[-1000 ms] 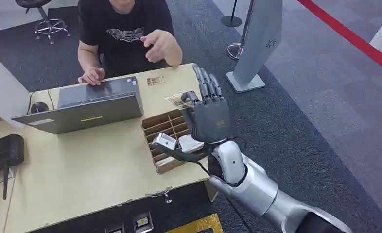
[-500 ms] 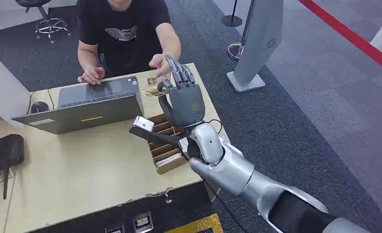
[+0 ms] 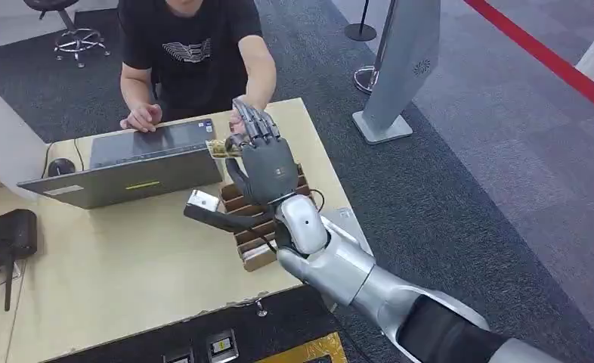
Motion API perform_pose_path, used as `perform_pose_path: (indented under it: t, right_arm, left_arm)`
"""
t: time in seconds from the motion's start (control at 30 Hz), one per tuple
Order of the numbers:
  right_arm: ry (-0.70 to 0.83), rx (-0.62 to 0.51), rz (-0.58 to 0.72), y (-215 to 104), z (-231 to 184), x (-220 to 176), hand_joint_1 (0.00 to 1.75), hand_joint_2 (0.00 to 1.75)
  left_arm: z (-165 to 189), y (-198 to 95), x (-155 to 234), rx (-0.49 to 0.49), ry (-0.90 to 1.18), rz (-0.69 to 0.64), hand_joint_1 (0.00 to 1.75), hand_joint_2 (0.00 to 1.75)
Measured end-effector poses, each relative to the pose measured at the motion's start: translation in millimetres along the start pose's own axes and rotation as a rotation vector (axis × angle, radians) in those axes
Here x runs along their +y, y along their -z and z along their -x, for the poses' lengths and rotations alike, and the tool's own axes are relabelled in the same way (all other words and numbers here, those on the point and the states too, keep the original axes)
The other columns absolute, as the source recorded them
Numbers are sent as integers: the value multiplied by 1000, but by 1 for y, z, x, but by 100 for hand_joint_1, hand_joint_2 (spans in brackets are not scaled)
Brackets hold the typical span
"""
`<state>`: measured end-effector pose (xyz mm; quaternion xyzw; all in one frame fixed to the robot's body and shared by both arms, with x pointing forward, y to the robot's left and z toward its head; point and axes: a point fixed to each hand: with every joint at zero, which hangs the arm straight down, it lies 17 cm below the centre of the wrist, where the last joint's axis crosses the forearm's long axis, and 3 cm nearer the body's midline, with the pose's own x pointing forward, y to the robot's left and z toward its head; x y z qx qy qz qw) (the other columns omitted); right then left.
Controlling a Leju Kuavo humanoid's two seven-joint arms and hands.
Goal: Pass the card to the sensor for recognition and then transmit it.
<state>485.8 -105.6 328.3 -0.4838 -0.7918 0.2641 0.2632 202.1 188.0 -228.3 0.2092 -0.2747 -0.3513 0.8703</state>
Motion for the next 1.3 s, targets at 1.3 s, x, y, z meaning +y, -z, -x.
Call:
perform_pose_path:
  t: [1.3]
  right_arm:
    - [-458, 874, 21, -233, 344, -138, 0, 175]
  left_arm:
    - [60, -12, -11, 129, -19, -1, 0, 0]
